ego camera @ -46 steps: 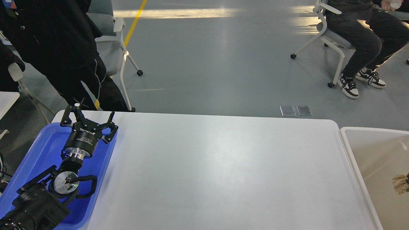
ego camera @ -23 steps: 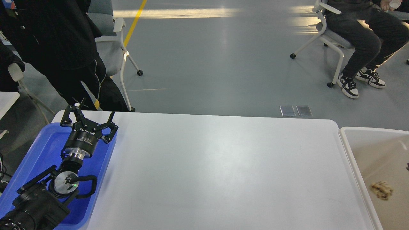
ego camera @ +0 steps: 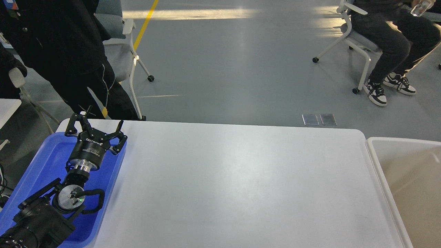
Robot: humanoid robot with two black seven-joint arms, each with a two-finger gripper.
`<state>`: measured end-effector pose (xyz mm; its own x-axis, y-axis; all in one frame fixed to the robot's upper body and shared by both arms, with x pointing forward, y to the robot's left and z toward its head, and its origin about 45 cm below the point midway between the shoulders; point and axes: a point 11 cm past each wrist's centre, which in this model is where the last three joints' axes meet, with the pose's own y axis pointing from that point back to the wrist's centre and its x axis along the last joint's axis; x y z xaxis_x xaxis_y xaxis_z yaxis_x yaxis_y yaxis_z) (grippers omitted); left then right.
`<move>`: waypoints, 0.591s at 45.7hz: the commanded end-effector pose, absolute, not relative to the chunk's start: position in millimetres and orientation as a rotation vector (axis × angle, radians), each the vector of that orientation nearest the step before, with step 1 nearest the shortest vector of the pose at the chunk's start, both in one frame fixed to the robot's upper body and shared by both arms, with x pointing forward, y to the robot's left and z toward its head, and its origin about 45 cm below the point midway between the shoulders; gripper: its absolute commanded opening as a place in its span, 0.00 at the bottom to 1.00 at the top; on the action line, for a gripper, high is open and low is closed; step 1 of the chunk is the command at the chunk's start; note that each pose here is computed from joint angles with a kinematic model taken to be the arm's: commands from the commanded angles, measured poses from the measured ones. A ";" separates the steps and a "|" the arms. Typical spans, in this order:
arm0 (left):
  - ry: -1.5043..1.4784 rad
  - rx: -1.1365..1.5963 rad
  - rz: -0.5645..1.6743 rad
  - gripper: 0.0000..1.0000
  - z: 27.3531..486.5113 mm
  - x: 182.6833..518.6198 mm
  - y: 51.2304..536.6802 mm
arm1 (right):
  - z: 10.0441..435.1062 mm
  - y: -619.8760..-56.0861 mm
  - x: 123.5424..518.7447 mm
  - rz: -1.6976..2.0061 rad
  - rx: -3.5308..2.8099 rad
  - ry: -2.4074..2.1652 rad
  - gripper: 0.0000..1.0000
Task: Tidy desktop
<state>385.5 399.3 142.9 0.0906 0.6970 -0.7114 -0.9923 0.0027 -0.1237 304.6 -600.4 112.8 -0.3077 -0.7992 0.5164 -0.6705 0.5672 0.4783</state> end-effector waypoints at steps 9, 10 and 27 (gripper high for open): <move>0.529 -0.709 1.427 1.00 142.6 385.3 399.7 | 187.5 -554.8 361.3 -0.175 1.680 -2.439 1.00; 0.530 -0.709 1.427 1.00 142.2 384.9 399.4 | 185.2 -549.5 359.9 -0.194 1.704 -2.435 1.00; 0.531 -0.707 1.426 1.00 142.0 384.8 399.2 | 165.5 -433.1 373.2 -0.278 2.077 -2.401 1.00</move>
